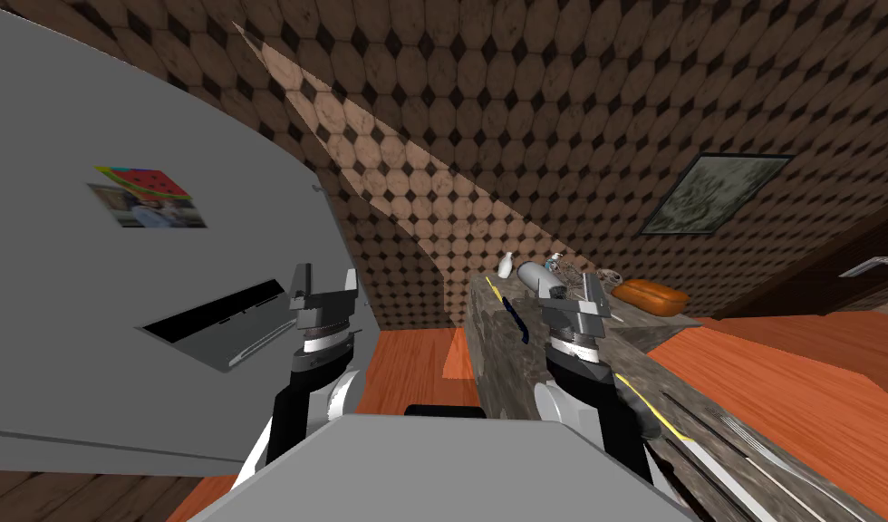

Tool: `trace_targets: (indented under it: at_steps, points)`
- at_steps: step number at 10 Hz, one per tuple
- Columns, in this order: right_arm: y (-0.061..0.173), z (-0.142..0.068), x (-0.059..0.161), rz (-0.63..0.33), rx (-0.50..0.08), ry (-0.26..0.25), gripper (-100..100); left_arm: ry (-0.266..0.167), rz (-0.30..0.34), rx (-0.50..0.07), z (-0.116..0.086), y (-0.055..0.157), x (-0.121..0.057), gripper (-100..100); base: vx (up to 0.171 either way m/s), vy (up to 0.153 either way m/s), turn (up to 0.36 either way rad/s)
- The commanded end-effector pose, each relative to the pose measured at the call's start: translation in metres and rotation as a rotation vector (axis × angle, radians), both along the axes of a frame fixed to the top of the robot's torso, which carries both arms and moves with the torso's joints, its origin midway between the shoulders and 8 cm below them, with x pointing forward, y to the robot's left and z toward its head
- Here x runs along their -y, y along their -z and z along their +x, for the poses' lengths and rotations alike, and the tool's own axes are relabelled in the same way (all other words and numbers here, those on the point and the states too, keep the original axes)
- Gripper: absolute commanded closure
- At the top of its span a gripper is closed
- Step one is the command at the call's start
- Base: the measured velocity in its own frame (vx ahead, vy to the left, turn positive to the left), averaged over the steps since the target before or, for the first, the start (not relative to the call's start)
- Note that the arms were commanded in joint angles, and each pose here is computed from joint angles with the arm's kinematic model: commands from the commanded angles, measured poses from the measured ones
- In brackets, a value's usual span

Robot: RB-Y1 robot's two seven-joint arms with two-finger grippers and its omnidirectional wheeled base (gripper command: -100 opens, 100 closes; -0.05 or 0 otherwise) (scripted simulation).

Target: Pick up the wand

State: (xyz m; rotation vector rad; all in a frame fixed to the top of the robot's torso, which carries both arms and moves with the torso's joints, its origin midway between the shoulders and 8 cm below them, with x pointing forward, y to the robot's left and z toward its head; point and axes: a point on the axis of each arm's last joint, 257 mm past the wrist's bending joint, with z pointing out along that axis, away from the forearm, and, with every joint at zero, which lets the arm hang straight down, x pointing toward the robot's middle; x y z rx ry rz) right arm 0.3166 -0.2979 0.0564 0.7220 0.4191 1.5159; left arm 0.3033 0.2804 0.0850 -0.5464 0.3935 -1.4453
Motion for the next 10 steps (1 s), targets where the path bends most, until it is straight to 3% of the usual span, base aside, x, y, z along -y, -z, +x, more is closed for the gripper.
trace_targets:
  at_steps: [1, 10]
  points:
    - [0.002, 0.006, 0.002, -0.001, -0.025, -0.029, -100, 0.0, 0.0, 0.0, 0.0, 0.0, 0.0, 0, 0.019, 0.019, -0.086]
    - [0.019, 0.037, 0.034, 0.104, -0.193, -0.163, -100, 0.0, 0.0, 0.0, 0.0, 0.0, 0.0, 0, 0.053, 0.042, -0.084]
